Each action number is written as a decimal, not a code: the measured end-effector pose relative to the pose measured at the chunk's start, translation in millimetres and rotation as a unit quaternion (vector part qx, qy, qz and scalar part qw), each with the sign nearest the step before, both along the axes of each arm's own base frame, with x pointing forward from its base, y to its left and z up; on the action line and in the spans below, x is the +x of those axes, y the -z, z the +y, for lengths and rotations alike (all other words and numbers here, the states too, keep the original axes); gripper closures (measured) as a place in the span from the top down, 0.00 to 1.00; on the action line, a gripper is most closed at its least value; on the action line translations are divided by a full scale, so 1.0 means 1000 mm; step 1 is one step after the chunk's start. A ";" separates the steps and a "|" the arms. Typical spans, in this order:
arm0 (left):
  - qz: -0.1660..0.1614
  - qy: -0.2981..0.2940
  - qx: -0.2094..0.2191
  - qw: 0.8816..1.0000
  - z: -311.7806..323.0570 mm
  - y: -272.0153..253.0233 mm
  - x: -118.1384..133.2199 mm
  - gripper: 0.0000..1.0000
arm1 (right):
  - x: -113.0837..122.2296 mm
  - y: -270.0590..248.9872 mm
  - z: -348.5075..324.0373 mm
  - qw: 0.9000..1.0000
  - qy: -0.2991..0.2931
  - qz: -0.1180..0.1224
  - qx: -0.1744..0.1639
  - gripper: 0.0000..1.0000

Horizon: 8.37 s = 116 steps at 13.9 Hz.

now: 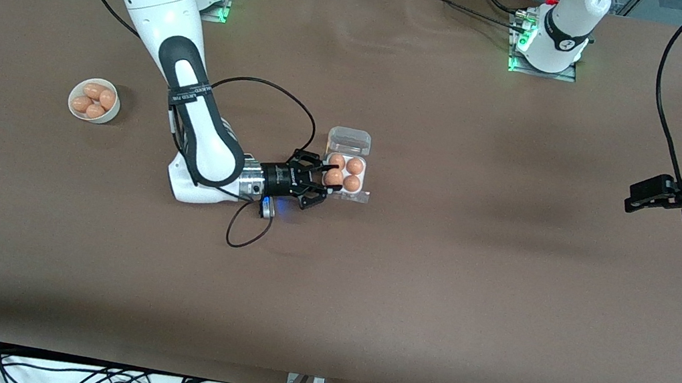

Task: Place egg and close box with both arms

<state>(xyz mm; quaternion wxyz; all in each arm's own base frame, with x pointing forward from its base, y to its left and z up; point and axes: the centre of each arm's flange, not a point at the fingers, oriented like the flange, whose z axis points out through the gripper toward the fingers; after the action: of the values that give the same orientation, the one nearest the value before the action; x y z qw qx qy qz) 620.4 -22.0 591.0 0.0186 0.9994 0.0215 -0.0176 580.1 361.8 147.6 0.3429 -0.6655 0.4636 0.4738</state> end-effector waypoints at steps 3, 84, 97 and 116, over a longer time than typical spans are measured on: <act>0.000 0.000 0.000 1.000 0.000 0.000 0.000 1.00 | -0.007 0.009 0.006 1.000 -0.006 0.007 -0.003 0.48; 0.202 -0.081 -0.055 0.975 -0.444 0.285 -0.063 0.07 | -0.006 -0.440 -0.368 0.681 -0.430 -0.445 -0.391 1.00; 0.019 -0.115 0.011 0.993 -0.169 0.090 0.050 1.00 | -0.006 -0.440 -0.368 0.681 -0.430 -0.446 -0.391 1.00; -0.030 -0.003 0.024 0.999 0.022 0.005 0.016 1.00 | -0.006 -0.440 -0.368 0.681 -0.430 -0.446 -0.391 1.00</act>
<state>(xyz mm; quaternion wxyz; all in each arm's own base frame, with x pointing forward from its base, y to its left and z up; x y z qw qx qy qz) 635.9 -0.1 585.8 -0.0050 0.9996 0.0247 0.0126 573.8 -6.4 587.4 -0.0237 -0.9978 0.0617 -0.0077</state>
